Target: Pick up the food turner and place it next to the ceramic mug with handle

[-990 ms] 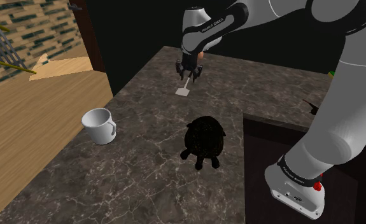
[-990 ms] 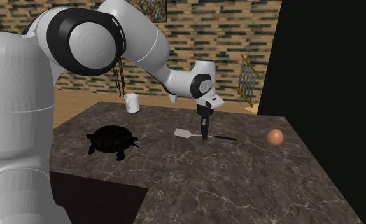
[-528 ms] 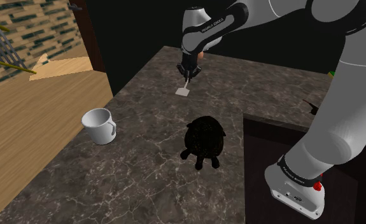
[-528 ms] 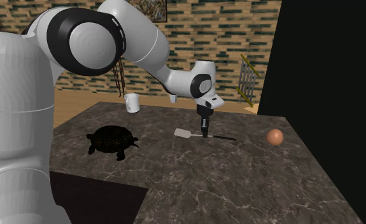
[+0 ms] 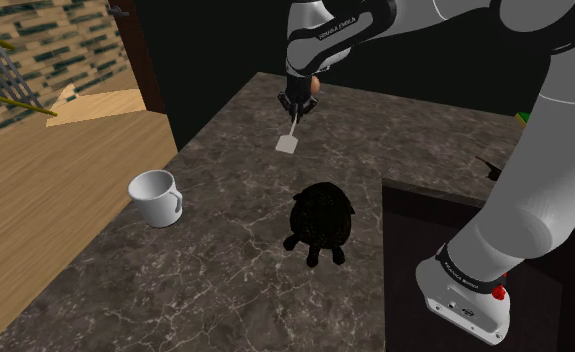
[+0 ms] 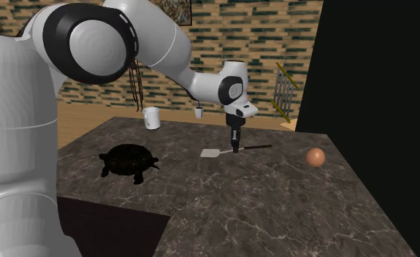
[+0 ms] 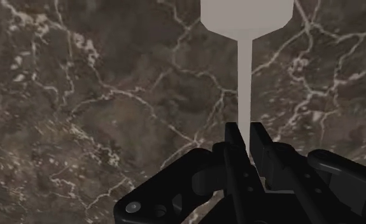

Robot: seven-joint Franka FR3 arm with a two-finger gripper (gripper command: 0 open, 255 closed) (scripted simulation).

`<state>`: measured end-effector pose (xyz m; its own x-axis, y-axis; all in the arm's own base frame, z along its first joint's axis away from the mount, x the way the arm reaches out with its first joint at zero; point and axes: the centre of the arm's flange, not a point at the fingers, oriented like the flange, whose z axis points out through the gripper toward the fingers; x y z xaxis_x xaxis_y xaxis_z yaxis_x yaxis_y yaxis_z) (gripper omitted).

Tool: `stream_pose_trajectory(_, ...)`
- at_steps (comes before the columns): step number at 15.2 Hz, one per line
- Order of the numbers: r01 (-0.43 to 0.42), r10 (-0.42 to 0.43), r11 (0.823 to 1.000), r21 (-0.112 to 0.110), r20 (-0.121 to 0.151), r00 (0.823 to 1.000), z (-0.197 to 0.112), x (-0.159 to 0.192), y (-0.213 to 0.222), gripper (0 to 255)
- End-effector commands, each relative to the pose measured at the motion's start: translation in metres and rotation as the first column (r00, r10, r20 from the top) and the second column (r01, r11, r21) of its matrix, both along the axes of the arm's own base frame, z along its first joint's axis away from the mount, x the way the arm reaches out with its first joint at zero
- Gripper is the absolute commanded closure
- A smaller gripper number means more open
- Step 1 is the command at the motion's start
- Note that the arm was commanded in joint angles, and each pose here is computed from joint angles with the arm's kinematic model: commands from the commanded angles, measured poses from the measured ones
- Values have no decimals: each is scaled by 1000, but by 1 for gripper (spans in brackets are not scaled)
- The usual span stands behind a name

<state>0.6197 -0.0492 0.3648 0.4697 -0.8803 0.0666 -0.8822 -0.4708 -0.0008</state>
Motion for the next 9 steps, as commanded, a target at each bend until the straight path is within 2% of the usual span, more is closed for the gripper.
stream_pose_trajectory(1,0,0,1000,0,0,1000,11,0,0,255)
stream_pose_trajectory(9,0,0,1000,0,0,1000,53,0,0,255)
